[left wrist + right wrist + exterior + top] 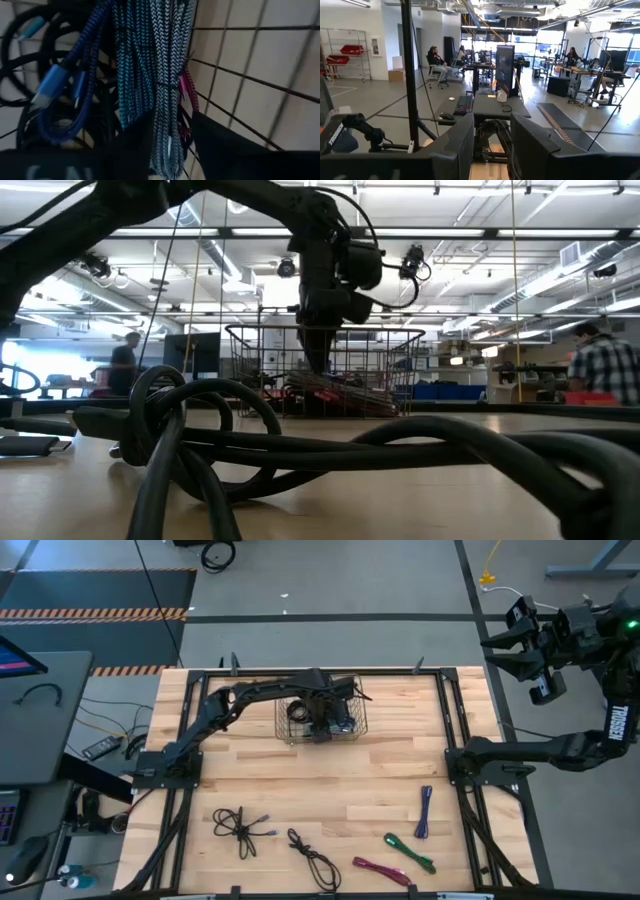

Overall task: Pick and place USB-C Cables
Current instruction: Put the white charger cable into the wire basket, then put the violet charger cable into the wire basket

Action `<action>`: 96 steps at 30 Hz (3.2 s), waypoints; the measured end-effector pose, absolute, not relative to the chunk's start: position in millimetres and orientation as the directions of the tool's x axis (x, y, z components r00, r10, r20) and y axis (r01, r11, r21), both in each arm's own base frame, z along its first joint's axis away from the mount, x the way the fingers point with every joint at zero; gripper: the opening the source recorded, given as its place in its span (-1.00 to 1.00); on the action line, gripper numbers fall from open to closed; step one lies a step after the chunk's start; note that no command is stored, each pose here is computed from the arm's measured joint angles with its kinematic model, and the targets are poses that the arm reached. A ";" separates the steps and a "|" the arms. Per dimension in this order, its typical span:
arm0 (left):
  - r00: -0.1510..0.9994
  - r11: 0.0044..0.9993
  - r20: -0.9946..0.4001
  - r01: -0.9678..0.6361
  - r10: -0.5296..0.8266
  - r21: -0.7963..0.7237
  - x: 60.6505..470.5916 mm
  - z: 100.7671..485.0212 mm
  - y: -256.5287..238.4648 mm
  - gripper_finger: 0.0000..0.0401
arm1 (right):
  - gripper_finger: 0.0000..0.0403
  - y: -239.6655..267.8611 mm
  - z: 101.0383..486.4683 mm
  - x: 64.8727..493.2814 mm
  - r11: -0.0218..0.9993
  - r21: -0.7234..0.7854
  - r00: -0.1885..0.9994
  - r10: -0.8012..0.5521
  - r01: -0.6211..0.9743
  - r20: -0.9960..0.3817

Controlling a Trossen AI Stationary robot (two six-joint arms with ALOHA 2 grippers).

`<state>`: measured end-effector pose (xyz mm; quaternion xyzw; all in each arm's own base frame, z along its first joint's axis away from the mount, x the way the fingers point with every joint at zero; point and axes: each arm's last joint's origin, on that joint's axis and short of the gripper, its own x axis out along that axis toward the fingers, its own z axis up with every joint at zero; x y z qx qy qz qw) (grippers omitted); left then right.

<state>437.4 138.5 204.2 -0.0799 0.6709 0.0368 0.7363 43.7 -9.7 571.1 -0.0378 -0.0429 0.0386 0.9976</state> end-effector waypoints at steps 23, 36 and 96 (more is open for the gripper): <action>0.536 0.840 -0.844 -0.456 -0.003 -0.293 354.8 389.1 102.4 0.00 | -0.33 -14.0 553.0 47.2 0.999 -0.027 0.997 0.030 -0.032 -0.073; 0.924 0.931 -0.382 -0.159 0.022 -0.330 311.7 495.1 25.2 0.03 | -0.33 -14.4 524.3 44.1 0.977 0.190 0.940 -0.025 0.095 -0.339; 0.881 0.997 -0.467 0.063 -0.075 -0.042 277.3 499.6 -34.5 0.03 | 0.15 125.6 203.8 147.4 0.219 -0.003 -0.051 0.212 0.976 -0.976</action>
